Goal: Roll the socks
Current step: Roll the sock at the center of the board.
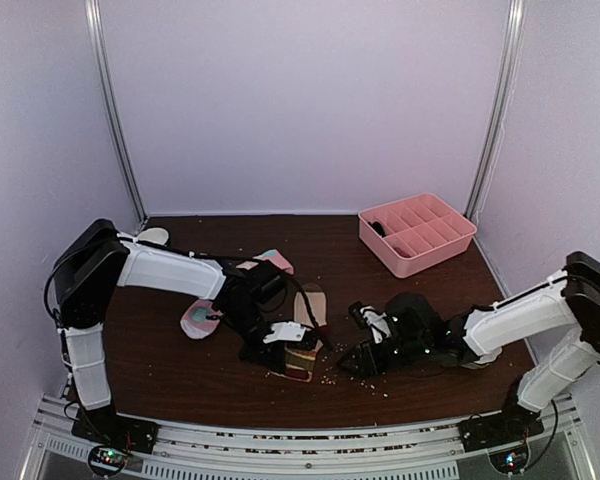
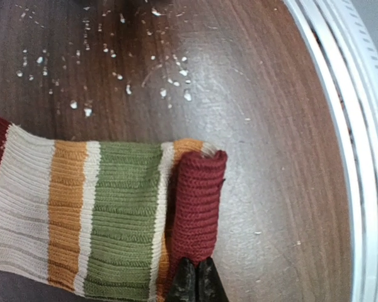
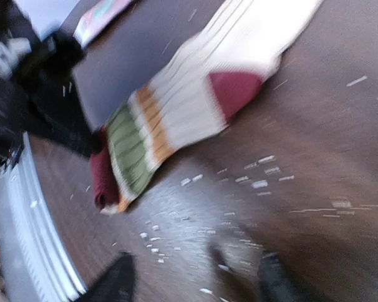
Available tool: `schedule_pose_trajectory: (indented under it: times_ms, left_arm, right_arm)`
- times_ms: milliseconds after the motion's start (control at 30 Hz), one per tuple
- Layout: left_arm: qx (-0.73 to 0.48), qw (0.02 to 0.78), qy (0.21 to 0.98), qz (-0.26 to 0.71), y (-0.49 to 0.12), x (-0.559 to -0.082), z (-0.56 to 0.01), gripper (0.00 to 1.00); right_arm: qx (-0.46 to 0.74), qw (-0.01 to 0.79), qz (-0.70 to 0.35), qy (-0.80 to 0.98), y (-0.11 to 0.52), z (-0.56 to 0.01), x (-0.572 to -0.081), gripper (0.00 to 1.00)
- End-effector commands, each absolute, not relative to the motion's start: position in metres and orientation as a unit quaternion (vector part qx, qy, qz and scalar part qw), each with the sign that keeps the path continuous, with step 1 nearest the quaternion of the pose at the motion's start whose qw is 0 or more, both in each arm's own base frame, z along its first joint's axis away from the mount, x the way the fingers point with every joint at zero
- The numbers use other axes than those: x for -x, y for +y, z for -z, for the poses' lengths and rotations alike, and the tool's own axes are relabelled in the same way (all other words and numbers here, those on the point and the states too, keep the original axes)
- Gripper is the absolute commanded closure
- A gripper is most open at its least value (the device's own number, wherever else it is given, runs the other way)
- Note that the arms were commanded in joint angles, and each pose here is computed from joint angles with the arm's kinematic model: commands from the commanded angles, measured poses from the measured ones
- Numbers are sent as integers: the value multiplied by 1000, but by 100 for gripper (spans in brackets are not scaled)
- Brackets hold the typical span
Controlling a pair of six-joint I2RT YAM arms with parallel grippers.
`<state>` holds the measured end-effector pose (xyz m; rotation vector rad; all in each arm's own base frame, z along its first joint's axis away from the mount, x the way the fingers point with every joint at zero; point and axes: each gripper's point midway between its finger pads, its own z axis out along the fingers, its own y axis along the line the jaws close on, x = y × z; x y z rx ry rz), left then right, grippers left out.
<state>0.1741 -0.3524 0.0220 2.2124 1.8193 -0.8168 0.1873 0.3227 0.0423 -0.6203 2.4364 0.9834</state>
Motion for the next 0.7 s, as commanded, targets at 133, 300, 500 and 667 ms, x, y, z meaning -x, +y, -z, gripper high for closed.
schedule_pose_trajectory:
  times_ms: [133, 300, 500, 667]
  left_arm:
    - [-697, -24, 637, 328, -337, -157, -19, 100]
    - [-668, -52, 649, 359, -338, -162, -20, 100]
    - [-651, -77, 662, 365, -339, -166, -13, 100]
    - [-634, -100, 682, 350, -337, -170, -5, 100]
  right_arm:
    - [99, 497, -148, 849, 221, -148, -255, 1]
    - [19, 511, -156, 845, 192, -150, -257, 1]
    - [241, 511, -231, 792, 262, -133, -204, 0]
    - [388, 516, -196, 738, 308, -127, -163, 0]
